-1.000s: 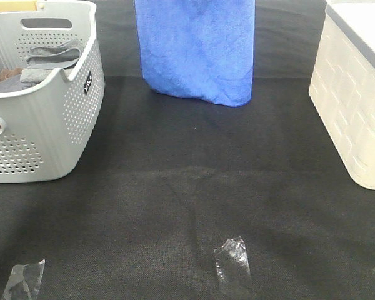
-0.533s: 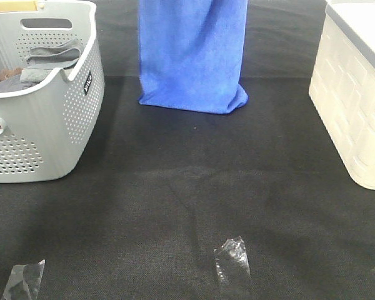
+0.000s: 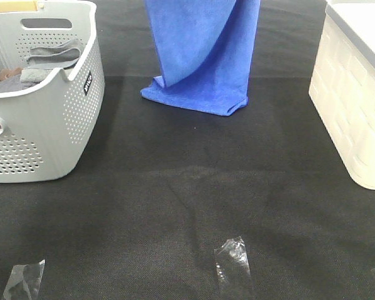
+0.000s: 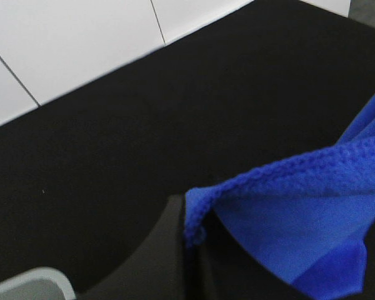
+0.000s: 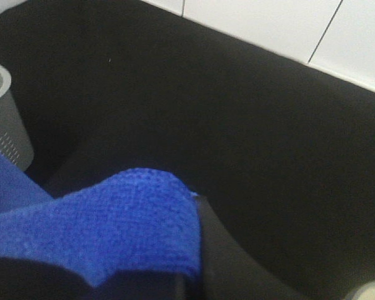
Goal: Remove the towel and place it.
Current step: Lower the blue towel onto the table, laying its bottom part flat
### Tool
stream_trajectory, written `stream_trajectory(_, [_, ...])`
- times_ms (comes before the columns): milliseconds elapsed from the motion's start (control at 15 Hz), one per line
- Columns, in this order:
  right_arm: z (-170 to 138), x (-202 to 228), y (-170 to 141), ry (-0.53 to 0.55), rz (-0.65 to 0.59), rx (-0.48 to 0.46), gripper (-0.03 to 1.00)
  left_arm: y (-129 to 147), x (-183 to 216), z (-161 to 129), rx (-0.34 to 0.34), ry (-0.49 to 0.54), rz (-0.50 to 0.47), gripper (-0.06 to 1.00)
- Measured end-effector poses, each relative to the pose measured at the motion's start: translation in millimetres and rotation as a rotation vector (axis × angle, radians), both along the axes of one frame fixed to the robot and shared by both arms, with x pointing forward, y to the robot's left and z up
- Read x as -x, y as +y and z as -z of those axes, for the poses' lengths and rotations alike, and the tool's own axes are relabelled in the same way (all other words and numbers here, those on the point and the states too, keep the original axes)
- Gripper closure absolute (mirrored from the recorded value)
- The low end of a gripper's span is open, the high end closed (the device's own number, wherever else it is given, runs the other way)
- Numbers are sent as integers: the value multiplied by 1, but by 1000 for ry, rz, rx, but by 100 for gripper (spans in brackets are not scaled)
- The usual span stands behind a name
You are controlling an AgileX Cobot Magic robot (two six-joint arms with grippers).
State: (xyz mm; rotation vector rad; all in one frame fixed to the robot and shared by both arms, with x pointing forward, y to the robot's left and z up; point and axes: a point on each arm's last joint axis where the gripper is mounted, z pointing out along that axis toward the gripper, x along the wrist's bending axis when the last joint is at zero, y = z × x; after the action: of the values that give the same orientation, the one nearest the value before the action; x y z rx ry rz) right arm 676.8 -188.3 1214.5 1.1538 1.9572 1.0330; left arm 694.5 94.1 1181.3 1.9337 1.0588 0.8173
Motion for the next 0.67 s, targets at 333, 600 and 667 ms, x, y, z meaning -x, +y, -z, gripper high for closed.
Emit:
stream_trajectory(333, [-19, 43, -8, 203, 26, -26, 94, 12, 42, -35, 102, 165, -10, 94])
stream_trajectory(600, [-30, 55, -9, 208, 35, -71, 94, 17, 59, -52, 128, 163, 3, 94])
stream_trajectory(667, [-35, 63, -9, 211, 29, -92, 94, 19, 66, -52, 133, 197, 3, 94])
